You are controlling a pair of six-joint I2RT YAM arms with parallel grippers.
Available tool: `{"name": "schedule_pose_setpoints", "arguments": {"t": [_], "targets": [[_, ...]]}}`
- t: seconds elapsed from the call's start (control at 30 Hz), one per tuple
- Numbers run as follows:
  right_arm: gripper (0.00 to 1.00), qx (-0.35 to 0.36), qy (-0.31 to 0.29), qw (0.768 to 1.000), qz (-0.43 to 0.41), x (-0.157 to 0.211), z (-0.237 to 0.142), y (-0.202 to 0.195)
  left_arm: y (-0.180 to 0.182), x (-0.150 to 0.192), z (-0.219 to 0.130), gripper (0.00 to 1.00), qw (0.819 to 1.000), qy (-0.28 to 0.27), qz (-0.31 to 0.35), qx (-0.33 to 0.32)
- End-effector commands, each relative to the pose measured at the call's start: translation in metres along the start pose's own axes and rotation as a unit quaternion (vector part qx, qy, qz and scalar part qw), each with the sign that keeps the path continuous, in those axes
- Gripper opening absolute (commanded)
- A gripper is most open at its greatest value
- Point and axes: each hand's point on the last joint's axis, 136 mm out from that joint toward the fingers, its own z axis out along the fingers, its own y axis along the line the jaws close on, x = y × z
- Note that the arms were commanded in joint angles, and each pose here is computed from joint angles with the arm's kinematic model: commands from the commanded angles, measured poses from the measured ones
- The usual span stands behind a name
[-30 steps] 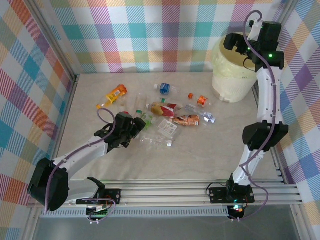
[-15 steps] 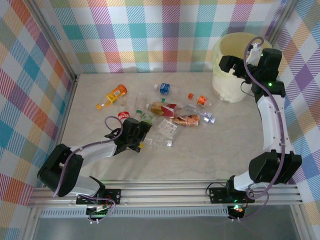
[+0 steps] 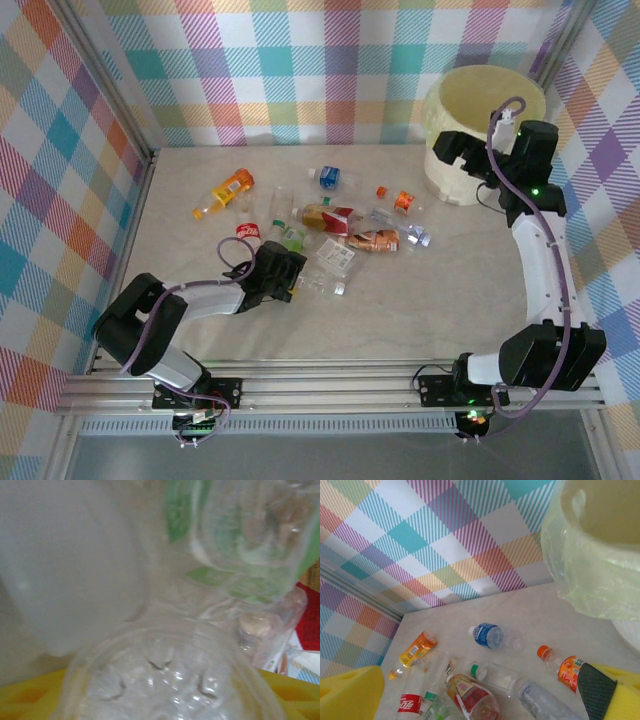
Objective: Put the plastic bottles in the bin
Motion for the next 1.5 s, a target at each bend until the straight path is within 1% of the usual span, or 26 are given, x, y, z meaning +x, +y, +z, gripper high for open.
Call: {"name": "schedule_pose_setpoints", "arguments": {"t": [0.0, 0.1, 0.23, 0.37, 0.57, 0.67, 0.77, 0.83, 0.93, 1.03, 1.13, 1.23, 1.33, 1.4, 1.47], "targets": [[1.0, -0.042, -0.009, 0.999, 0.001, -0.001, -0.004, 0.018, -0.003, 0.001, -0.002, 0.65, 1.0, -0.011, 0.01, 0.013], [1.0, -0.053, -0.003, 0.999, 0.01, 0.004, -0.004, 0.021, -0.009, -0.001, -0.01, 0.59, 0.999, -0.024, 0.027, 0.014], [1.0, -0.06, -0.015, 0.998, 0.008, 0.006, -0.007, 0.025, -0.013, -0.004, -0.025, 0.53, 0.998, -0.044, 0.052, 0.017], [1.0, -0.084, -0.003, 0.996, -0.011, 0.017, -0.007, 0.039, -0.019, -0.008, -0.041, 0.51, 0.995, -0.058, 0.083, 0.019], [1.0, -0.12, 0.042, 0.989, -0.075, 0.058, 0.003, 0.069, -0.039, -0.003, -0.064, 0.48, 0.986, -0.053, 0.157, 0.028], [1.0, -0.141, 0.065, 0.982, -0.112, 0.084, 0.01, 0.084, -0.063, -0.002, -0.081, 0.48, 0.974, -0.061, 0.212, 0.051], [1.0, -0.174, 0.096, 0.968, -0.15, 0.112, 0.017, 0.101, -0.093, 0.002, -0.102, 0.48, 0.95, -0.067, 0.294, 0.075], [1.0, -0.194, 0.117, 0.959, -0.171, 0.129, 0.018, 0.11, -0.115, 0.007, -0.115, 0.48, 0.929, -0.07, 0.351, 0.093], [1.0, -0.231, 0.135, 0.943, -0.197, 0.146, 0.015, 0.124, -0.151, 0.018, -0.132, 0.48, 0.896, -0.067, 0.416, 0.138], [1.0, -0.267, 0.15, 0.927, -0.217, 0.159, 0.009, 0.138, -0.183, 0.03, -0.144, 0.48, 0.867, -0.059, 0.459, 0.186], [1.0, -0.307, 0.166, 0.91, -0.222, 0.168, 0.003, 0.151, -0.21, 0.044, -0.154, 0.48, 0.84, -0.038, 0.489, 0.233], [1.0, -0.331, 0.176, 0.9, -0.222, 0.174, 0.0, 0.158, -0.232, 0.058, -0.165, 0.47, 0.817, -0.012, 0.508, 0.272], [1.0, -0.346, 0.191, 0.892, -0.221, 0.181, -0.001, 0.164, -0.246, 0.07, -0.171, 0.47, 0.797, 0.017, 0.523, 0.303], [1.0, -0.367, 0.204, 0.882, -0.215, 0.185, -0.003, 0.172, -0.253, 0.08, -0.176, 0.47, 0.782, 0.036, 0.529, 0.327], [1.0, -0.393, 0.219, 0.869, -0.209, 0.192, -0.007, 0.181, -0.26, 0.084, -0.18, 0.46, 0.774, 0.044, 0.528, 0.347]]}}
